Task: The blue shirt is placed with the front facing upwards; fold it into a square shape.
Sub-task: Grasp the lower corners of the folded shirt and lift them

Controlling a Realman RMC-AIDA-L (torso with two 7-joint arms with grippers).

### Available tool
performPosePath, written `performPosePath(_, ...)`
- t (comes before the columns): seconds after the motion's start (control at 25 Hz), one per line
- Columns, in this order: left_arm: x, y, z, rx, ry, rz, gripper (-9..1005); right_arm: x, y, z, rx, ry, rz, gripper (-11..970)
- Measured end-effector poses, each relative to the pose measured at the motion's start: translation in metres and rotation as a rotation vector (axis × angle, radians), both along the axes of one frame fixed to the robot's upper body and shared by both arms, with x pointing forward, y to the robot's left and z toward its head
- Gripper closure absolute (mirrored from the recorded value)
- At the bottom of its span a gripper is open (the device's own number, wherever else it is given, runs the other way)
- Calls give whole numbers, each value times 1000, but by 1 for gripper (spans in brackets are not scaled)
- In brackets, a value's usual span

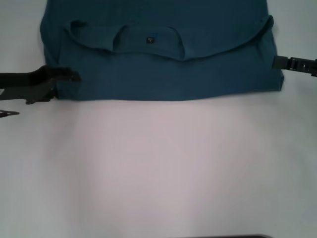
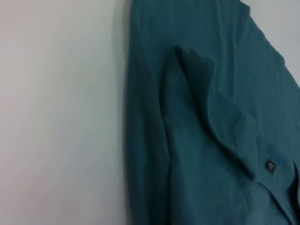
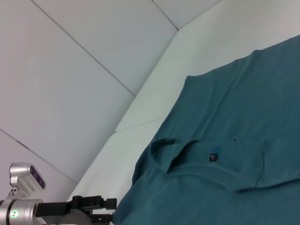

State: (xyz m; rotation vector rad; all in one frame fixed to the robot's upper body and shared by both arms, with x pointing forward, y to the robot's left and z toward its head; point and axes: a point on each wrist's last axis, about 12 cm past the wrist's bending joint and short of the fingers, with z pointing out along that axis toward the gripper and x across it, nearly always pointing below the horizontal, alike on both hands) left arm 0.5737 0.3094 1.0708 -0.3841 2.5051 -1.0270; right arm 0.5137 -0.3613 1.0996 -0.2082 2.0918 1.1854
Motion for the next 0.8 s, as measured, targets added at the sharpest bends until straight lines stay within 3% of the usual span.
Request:
performPosePath(0.28, 6, -6, 7, 20, 8, -25, 334, -2, -3, -1, 22, 8, -16, 66)
performPosePath(0.48, 6, -5, 9, 22, 0, -26, 566, -2, -4, 0, 31, 5, -17, 69)
performPosePath(0.8, 6, -5, 10, 29, -1, -38, 746, -1, -5, -1, 1, 31, 3, 75)
